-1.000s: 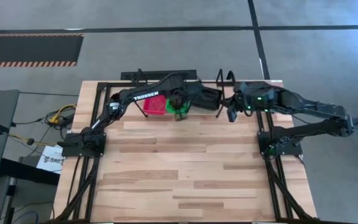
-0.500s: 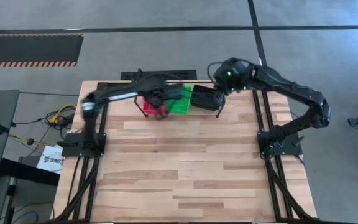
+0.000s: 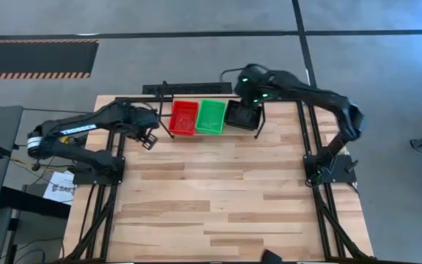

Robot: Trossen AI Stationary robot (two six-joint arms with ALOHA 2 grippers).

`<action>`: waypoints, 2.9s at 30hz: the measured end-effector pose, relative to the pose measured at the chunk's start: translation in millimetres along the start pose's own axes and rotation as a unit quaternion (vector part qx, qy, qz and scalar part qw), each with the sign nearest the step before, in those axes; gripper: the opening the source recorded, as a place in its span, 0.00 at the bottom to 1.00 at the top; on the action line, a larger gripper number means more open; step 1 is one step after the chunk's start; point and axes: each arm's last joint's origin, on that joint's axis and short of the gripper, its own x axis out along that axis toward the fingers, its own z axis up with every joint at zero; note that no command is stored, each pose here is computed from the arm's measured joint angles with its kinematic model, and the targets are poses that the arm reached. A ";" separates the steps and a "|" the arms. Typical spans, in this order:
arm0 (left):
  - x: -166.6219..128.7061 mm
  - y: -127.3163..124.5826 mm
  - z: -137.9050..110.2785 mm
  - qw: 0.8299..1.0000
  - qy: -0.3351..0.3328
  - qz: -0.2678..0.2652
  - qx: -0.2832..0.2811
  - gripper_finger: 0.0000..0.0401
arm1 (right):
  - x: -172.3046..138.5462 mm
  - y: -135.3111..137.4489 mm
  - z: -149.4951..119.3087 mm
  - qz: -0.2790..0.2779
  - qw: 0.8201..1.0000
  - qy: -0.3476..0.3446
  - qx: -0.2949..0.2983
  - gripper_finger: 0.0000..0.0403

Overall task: Stack baskets on shelf by color
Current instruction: Adjust the stacked bins on the shelf

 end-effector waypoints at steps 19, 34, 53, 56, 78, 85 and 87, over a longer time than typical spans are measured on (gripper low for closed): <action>-8.7 5.7 -10.1 0.999 -0.036 -0.012 -0.012 0.00 | 109.5 -24.0 9.1 0.005 0.983 0.184 -0.026 0.00; -9.0 3.2 -7.0 0.998 -0.050 -0.026 -0.033 0.00 | 115.8 -66.3 17.6 -0.049 0.992 0.116 -0.005 0.00; -9.0 3.1 -6.6 0.997 -0.053 -0.025 -0.040 0.00 | 49.4 -16.1 -0.6 0.019 0.974 0.218 -0.059 0.03; -9.1 2.2 -5.4 0.997 -0.059 -0.029 -0.033 0.00 | 50.4 -5.9 2.8 0.019 0.977 0.203 -0.059 0.09; -12.6 -7.0 -9.6 0.996 -0.070 -0.047 0.012 0.00 | 82.3 1.9 1.2 -0.013 0.974 0.225 -0.023 0.48; -12.7 -7.1 -9.6 0.996 -0.070 -0.047 0.012 0.00 | 82.7 2.5 2.9 -0.012 0.976 0.215 -0.018 0.46; -12.7 -7.1 -9.6 0.996 -0.070 -0.047 0.011 0.00 | 86.1 2.5 1.9 -0.012 0.977 0.211 -0.018 0.46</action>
